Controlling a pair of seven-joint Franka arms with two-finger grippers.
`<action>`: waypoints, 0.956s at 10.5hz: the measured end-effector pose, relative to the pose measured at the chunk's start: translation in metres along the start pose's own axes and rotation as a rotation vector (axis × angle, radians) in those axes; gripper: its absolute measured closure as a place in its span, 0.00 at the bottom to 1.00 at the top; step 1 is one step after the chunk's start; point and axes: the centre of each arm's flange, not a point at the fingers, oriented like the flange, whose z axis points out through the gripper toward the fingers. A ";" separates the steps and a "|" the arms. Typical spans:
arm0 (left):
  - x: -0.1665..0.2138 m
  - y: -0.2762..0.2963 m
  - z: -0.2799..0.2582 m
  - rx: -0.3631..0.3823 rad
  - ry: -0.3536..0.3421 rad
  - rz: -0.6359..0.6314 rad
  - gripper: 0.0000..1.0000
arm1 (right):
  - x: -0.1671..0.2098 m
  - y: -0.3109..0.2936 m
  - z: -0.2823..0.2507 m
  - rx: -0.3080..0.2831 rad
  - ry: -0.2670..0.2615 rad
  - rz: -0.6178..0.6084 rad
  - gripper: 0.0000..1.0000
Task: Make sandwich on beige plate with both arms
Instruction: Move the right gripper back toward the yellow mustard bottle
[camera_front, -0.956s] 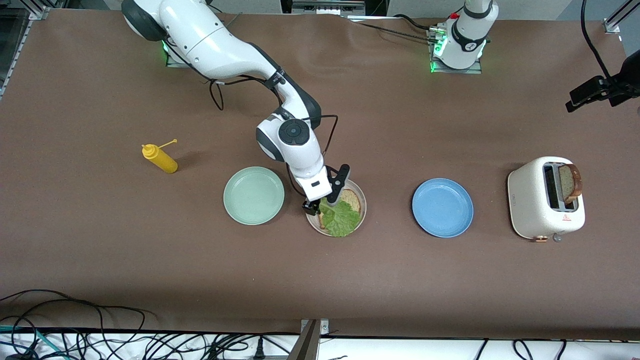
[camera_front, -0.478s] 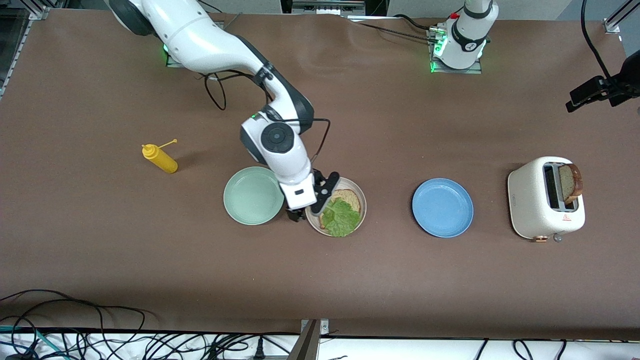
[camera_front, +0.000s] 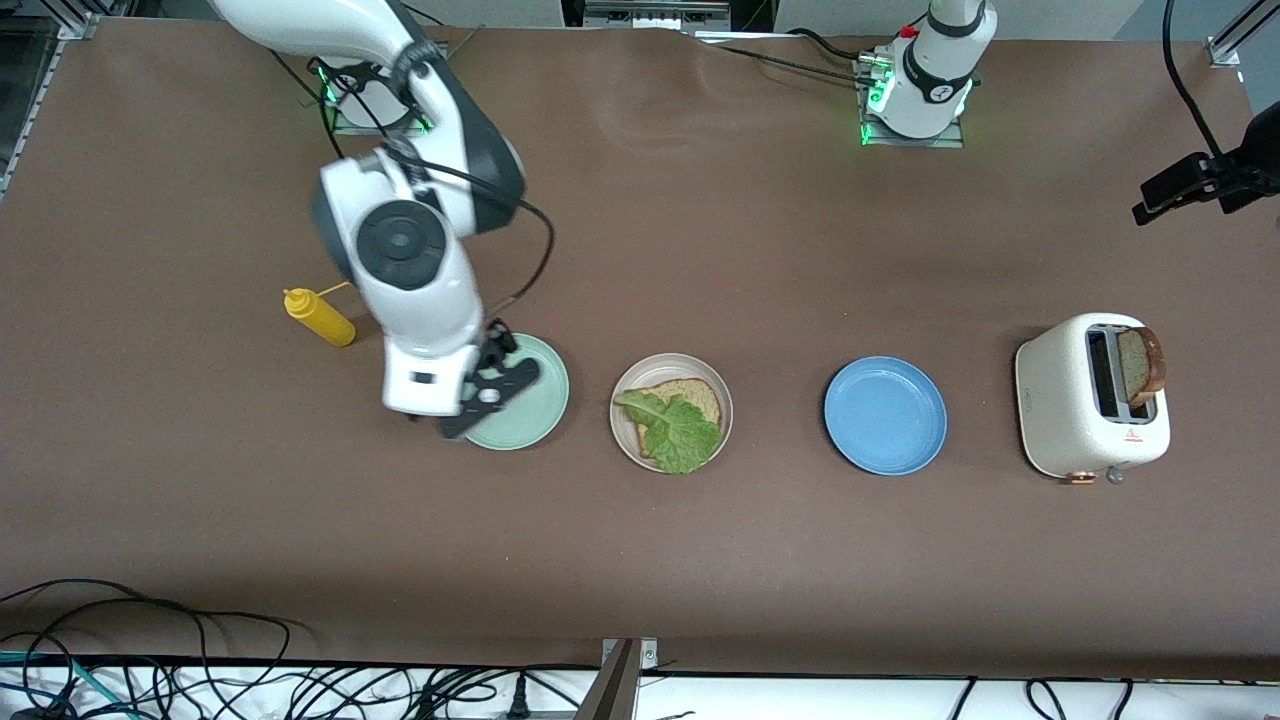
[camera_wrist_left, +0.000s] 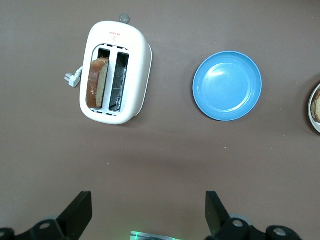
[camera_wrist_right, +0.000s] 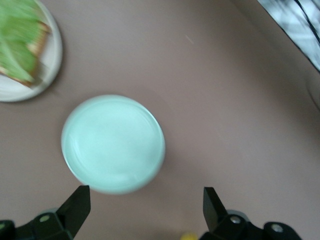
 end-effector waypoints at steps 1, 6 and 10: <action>0.000 0.000 0.000 0.000 0.000 -0.001 0.00 | -0.017 0.026 -0.010 -0.011 -0.041 0.063 0.00; 0.001 -0.002 0.001 0.000 -0.001 -0.005 0.00 | -0.091 0.155 -0.032 0.018 -0.113 0.219 0.00; 0.001 -0.006 0.001 -0.001 -0.002 -0.012 0.00 | -0.164 0.256 -0.005 0.166 -0.110 0.177 0.00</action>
